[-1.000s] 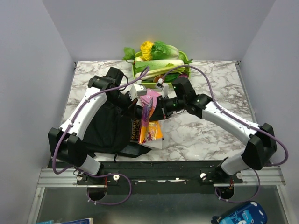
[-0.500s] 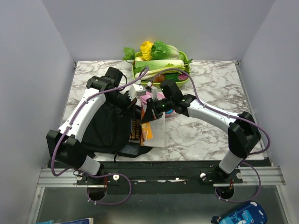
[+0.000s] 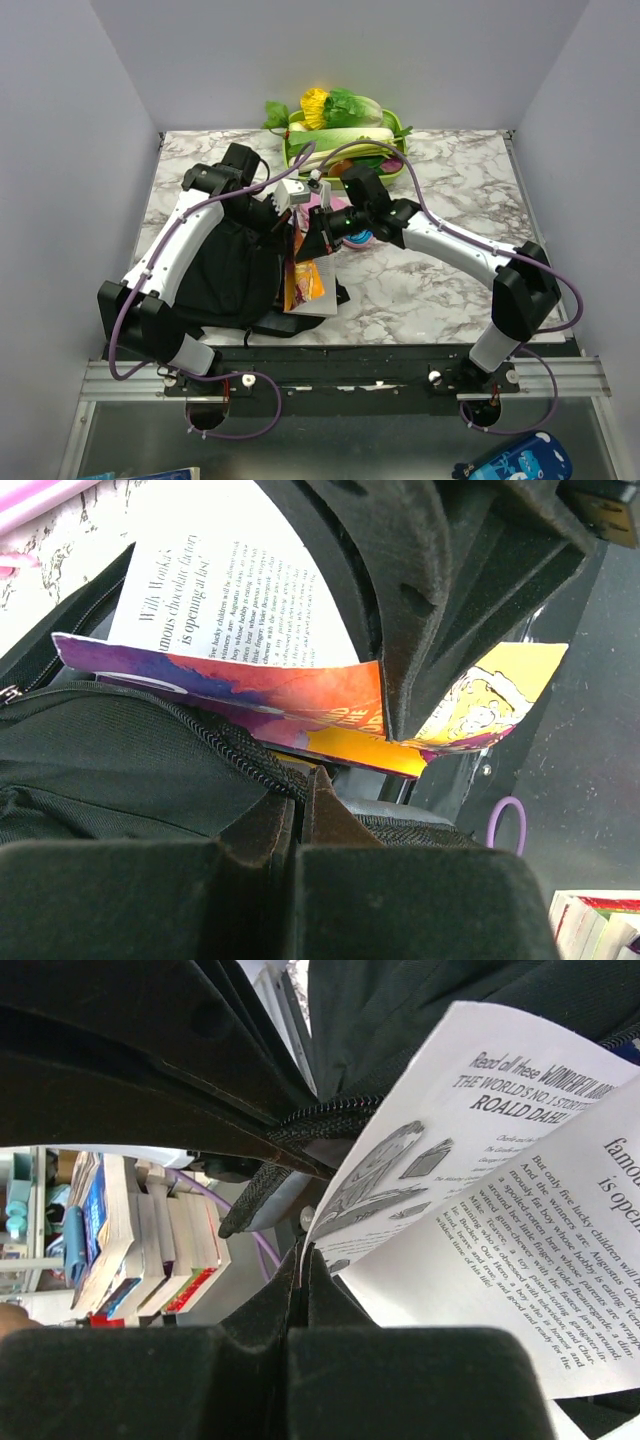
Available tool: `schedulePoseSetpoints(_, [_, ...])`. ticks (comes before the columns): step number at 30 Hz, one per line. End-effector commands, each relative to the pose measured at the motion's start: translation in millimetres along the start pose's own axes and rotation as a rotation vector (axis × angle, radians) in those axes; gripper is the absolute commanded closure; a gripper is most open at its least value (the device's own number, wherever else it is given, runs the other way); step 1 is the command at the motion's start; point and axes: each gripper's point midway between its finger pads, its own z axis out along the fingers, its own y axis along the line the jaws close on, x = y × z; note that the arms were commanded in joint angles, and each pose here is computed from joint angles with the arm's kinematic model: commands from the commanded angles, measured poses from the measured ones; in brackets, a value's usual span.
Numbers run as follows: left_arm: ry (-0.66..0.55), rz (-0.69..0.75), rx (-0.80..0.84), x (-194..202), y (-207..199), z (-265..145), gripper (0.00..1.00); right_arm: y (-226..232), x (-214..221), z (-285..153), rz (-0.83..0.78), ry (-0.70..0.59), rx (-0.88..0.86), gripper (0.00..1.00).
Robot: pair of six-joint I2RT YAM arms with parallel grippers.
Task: Pack the student bag
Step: Place the book in the student bag.
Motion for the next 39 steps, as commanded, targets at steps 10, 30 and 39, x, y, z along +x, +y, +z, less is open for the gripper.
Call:
schedulePoseSetpoints(10, [-0.109,0.049,0.011,-29,-20,-21,1.00,-11,3,27,0.015,0.061,-0.066,0.99])
schedulePoseSetpoints(30, [-0.052,0.023,0.039,-11,-12,-5,1.00,-91,51,-1,0.021,0.096,0.382,0.35])
schedulePoseSetpoints(39, [-0.054,0.029,0.044,-11,-13,-5,1.00,-102,59,-30,-0.014,0.061,0.524,0.00])
